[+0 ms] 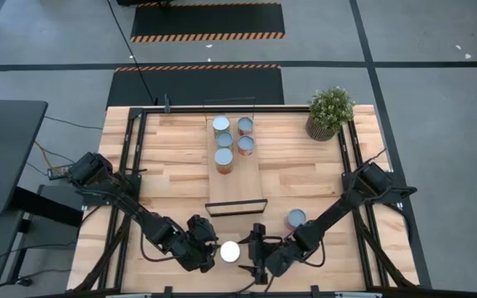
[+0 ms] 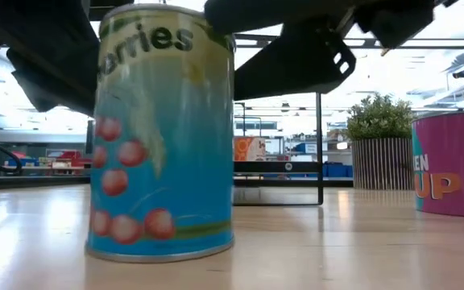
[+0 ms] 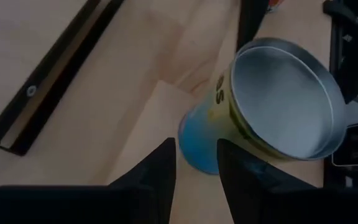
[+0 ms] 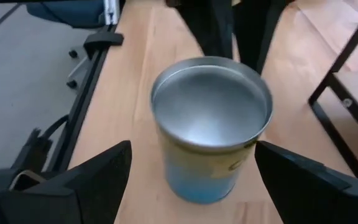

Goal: Pick and place cans onto a shelf
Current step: Put the red can on the shelf

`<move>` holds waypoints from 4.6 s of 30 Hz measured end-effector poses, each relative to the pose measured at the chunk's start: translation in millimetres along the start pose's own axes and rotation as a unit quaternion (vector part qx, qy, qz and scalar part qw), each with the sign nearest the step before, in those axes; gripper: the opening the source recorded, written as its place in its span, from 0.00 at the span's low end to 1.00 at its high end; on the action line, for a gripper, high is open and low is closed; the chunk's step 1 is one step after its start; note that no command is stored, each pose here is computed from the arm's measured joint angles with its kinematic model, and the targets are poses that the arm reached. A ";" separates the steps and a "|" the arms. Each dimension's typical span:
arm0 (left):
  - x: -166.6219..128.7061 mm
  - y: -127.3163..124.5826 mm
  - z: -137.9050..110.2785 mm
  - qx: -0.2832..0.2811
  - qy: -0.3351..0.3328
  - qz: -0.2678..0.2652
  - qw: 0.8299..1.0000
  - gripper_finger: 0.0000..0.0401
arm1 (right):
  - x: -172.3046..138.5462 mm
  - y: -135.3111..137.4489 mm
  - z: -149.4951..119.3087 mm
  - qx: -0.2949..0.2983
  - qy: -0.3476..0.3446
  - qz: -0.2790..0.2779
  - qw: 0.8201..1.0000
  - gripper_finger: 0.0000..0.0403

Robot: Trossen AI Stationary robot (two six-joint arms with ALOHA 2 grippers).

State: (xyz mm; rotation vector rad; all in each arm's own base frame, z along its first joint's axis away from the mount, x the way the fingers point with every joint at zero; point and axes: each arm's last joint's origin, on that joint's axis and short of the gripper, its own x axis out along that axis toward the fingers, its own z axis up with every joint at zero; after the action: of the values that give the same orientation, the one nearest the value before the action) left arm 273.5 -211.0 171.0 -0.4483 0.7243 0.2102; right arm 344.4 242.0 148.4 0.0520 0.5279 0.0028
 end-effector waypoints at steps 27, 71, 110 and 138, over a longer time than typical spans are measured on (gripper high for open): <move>-0.5 -15.8 -11.1 -0.029 -0.002 -0.057 0.998 0.31 | 14.8 -23.3 -10.3 -0.033 0.060 -0.037 0.997 0.87; 8.7 -8.3 3.4 -0.044 -0.037 -0.035 0.998 0.31 | 20.7 -11.1 -8.2 0.060 0.012 0.010 0.998 0.94; -59.3 8.9 90.0 -0.039 -0.150 -0.093 0.983 0.31 | -137.4 -240.8 101.7 0.072 -0.062 -0.123 0.988 0.81; -100.5 67.9 167.6 -0.075 -0.287 -0.041 0.954 0.31 | -43.0 -294.4 39.7 0.016 0.032 -0.044 0.998 0.89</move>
State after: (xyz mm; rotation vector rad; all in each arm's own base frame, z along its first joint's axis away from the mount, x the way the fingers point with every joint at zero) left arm 275.9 -76.3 328.1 -0.5288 0.1172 0.3017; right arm 324.1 -54.7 189.4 0.0595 0.5949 -0.0910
